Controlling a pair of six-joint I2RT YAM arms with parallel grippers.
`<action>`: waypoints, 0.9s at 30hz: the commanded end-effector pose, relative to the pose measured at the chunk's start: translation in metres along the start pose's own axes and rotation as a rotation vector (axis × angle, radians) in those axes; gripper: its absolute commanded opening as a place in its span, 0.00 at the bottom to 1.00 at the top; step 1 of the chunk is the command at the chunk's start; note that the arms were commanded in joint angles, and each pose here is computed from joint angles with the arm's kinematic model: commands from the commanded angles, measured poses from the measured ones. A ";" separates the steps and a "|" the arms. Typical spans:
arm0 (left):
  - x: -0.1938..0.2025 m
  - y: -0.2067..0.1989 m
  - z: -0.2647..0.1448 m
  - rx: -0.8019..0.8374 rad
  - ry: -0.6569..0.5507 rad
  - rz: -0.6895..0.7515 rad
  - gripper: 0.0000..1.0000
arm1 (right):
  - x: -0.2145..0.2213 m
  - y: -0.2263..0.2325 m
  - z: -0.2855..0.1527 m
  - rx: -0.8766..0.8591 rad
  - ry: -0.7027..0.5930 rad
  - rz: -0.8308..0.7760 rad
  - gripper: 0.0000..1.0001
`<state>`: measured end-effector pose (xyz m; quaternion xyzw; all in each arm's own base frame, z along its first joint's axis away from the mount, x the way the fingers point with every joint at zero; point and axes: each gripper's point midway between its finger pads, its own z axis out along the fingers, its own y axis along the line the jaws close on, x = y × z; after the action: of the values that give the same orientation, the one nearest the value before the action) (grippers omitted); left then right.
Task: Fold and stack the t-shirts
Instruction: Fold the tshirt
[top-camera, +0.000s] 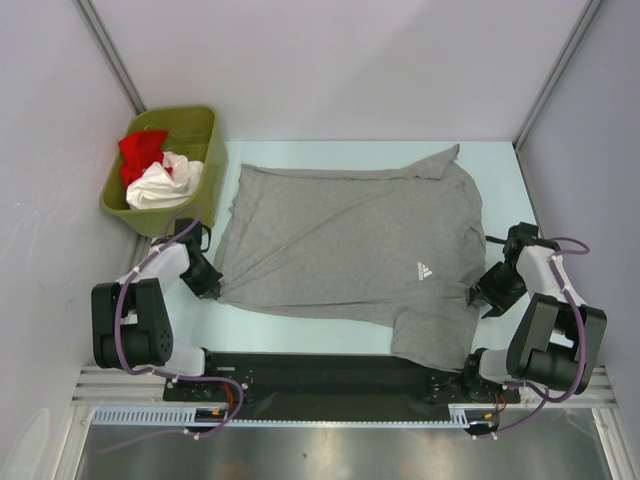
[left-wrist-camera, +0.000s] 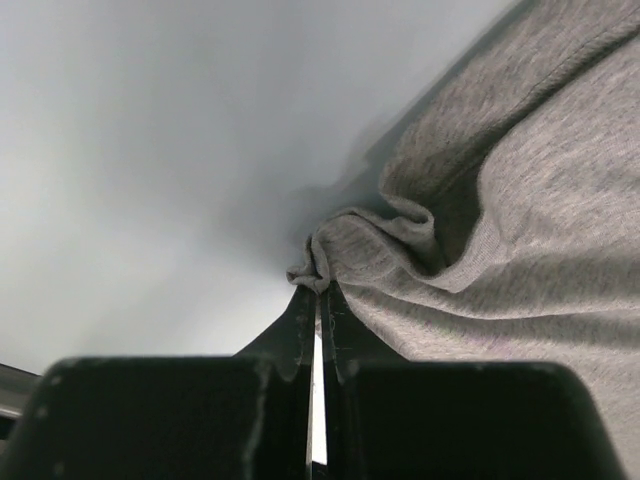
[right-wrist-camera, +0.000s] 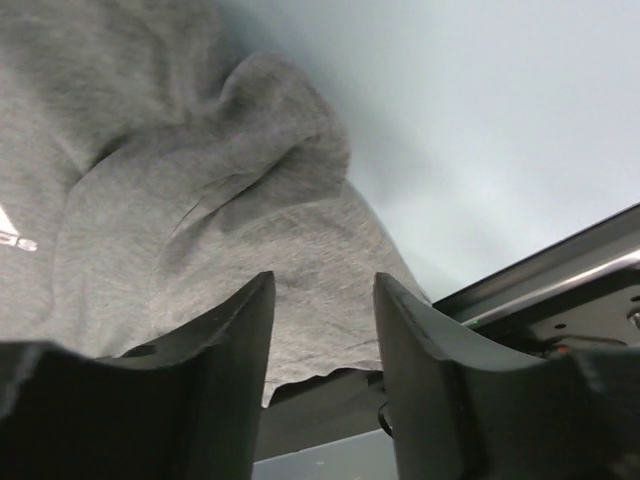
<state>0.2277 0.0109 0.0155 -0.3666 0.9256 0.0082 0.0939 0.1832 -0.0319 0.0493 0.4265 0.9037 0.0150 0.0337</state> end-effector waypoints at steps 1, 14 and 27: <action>-0.020 -0.005 -0.011 0.031 -0.085 0.018 0.00 | -0.005 -0.011 0.004 0.067 -0.012 0.023 0.49; -0.025 -0.008 -0.011 0.029 -0.087 0.022 0.00 | -0.002 -0.011 0.022 0.092 0.009 0.014 0.40; -0.027 -0.005 -0.013 0.013 -0.098 0.029 0.00 | 0.005 -0.014 0.046 0.159 0.031 0.029 0.41</action>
<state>0.2348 0.0141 0.0205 -0.3587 0.9268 0.0101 0.1104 0.1728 -0.0302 0.0109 0.4282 0.9031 -0.0246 -0.0206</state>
